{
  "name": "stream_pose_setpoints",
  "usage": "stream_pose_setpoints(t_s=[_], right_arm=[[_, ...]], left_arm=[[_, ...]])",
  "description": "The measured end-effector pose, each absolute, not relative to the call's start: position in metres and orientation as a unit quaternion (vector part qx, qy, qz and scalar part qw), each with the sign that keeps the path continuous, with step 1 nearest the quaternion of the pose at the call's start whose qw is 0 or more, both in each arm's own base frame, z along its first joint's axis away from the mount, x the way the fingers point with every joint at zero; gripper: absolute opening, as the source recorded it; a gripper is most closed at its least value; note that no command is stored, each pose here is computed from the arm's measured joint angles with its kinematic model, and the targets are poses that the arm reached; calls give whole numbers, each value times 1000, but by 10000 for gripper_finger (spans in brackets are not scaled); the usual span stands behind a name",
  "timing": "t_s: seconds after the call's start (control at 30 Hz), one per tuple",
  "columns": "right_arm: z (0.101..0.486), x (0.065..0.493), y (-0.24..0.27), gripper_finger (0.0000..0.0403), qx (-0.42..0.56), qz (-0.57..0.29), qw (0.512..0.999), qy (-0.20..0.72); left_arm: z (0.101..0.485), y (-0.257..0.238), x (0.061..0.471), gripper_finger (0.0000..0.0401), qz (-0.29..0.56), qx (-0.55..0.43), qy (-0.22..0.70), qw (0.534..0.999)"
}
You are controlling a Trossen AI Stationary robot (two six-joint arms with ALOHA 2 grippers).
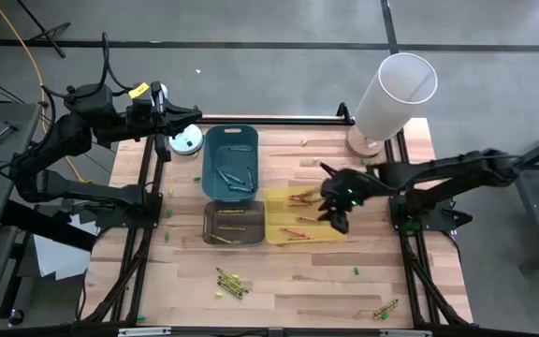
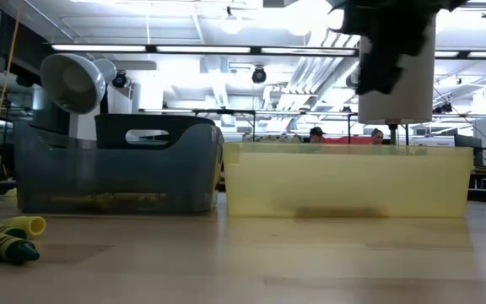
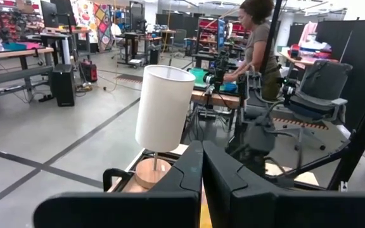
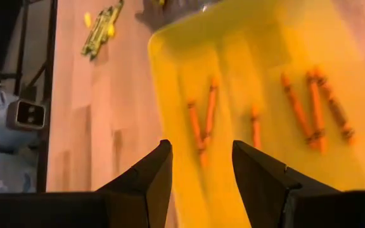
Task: Sort crayons
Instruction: Move the green crayon to the bottom left of the table
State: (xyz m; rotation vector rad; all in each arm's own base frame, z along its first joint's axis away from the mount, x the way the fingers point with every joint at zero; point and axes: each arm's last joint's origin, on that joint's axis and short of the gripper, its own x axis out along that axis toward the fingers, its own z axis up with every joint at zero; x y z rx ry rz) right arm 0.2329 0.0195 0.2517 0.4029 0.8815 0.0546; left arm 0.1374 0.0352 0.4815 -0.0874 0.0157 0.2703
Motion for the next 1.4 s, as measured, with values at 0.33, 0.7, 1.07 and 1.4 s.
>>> stream_pose_setpoints(t_s=[0.33,0.7,1.07,1.4], right_arm=[[259,221,32,156,270,41,872,407],[258,181,127,156,214,177,808,520],[197,134,219,156,90,217,725,648],[151,125,249,156,52,196,699,686]], left_arm=[[481,35,137,0,135,-45,9,990],[479,35,137,0,135,-53,19,989],[474,35,137,0,136,-56,44,988],[474,35,137,0,136,-57,45,988]])
